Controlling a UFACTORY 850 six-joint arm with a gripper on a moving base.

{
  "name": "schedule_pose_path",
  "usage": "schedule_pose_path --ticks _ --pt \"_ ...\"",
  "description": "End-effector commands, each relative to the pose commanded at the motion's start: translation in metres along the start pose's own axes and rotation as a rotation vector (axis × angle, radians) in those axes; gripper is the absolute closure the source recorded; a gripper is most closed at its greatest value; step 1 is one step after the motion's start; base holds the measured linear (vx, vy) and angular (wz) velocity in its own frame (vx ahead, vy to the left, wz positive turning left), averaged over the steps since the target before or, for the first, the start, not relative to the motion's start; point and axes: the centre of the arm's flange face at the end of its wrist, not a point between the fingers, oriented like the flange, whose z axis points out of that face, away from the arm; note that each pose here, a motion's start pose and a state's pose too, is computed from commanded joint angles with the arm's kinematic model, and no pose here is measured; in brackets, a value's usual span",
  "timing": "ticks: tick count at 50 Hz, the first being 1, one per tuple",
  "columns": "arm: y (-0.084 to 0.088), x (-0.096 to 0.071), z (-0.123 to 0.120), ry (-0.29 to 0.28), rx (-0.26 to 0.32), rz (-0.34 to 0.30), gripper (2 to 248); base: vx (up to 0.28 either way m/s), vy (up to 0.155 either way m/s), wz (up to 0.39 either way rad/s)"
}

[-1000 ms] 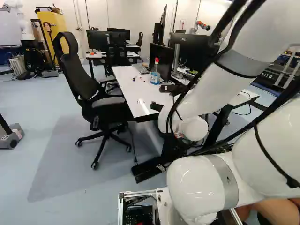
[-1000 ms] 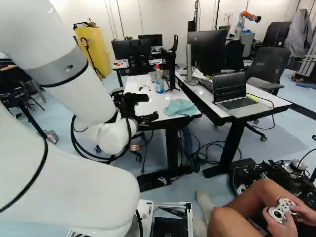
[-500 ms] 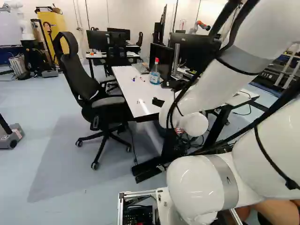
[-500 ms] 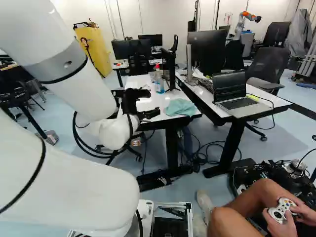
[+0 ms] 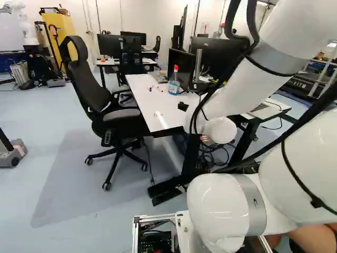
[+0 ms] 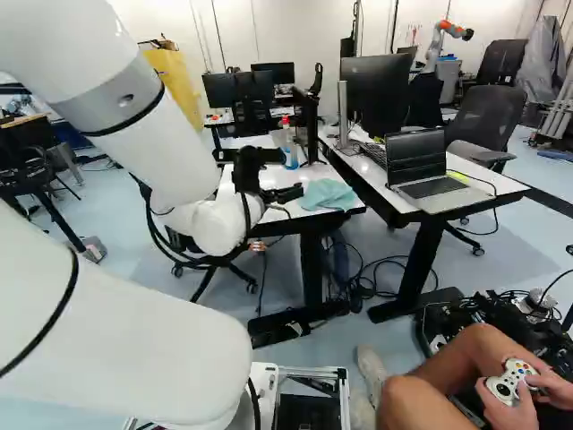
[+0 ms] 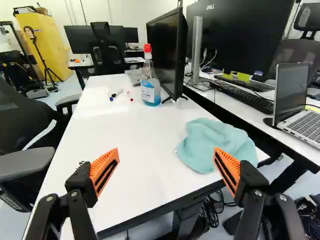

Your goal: Clean the table with the green towel

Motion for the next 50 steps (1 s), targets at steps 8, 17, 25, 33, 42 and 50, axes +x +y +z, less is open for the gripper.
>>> schedule_pose_path --ticks 8,17,25,33,42,50 --pt "0.009 0.009 0.007 0.002 -0.028 0.007 3 0.000 0.000 0.000" --pt "0.020 0.019 0.016 -0.001 -0.060 0.015 3 0.000 0.000 0.000" --pt "0.030 0.021 0.026 -0.024 -0.085 0.022 3 0.000 0.000 0.000" --pt "0.040 0.023 0.037 -0.046 -0.109 0.030 3 0.000 0.000 0.000" --pt "0.052 0.026 0.050 -0.071 -0.135 0.039 3 0.000 0.000 0.000" --pt "0.062 0.028 0.062 -0.092 -0.157 0.047 3 0.000 0.000 0.000"
